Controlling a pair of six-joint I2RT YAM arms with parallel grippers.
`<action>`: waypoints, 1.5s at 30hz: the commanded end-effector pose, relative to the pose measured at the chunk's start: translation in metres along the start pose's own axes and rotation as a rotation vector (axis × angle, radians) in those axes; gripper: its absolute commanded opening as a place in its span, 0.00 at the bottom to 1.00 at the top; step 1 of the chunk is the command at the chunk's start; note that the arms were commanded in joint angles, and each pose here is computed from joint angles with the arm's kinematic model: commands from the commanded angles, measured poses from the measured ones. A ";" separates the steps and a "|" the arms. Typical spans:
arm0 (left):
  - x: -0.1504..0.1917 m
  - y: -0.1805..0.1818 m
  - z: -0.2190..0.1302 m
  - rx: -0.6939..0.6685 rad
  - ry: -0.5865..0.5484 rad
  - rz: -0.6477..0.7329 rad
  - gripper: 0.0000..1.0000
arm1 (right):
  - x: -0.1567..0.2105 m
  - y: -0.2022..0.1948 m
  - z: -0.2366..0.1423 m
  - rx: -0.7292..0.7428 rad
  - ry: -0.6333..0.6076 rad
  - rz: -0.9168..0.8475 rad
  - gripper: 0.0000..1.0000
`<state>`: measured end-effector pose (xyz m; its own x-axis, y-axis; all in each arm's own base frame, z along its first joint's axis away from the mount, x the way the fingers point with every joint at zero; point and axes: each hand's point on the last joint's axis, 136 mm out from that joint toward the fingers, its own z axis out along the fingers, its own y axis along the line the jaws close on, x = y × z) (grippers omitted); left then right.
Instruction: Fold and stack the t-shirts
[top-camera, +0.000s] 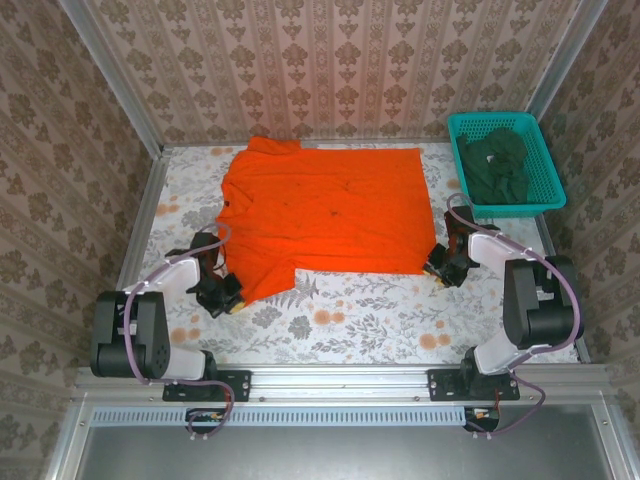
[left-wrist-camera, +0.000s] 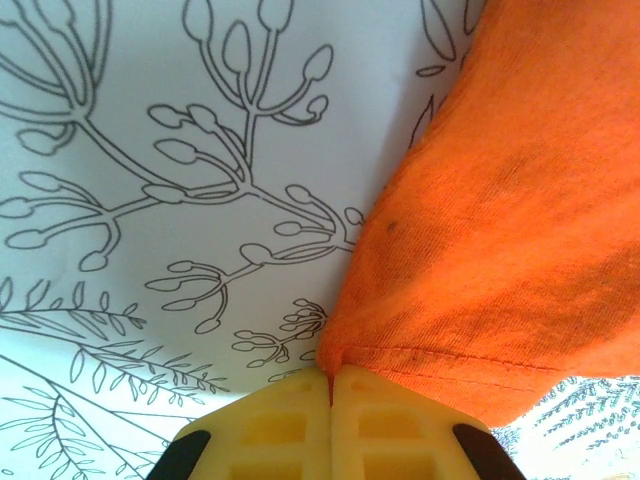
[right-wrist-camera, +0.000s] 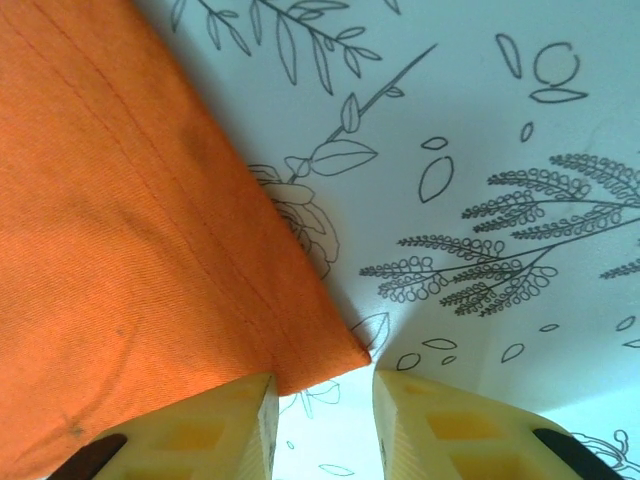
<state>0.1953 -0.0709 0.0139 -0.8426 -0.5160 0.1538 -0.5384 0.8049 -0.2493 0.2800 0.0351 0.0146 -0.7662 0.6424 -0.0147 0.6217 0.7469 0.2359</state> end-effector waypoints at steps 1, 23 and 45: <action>-0.004 0.006 0.001 -0.042 -0.023 0.038 0.00 | -0.002 -0.007 0.000 0.060 0.001 -0.001 0.33; 0.019 0.012 -0.020 -0.122 -0.056 0.138 0.00 | -0.016 -0.009 0.003 0.095 -0.023 -0.015 0.09; 0.073 0.030 -0.055 -0.196 0.081 0.119 0.00 | 0.027 -0.020 -0.017 0.031 0.028 -0.077 0.00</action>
<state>0.1376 -0.0678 0.0642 -0.9069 -0.3976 0.1393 -0.4127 0.9049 -0.1039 0.2686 0.0297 0.0297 -0.7980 0.5997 -0.0601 0.5748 0.7873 0.2232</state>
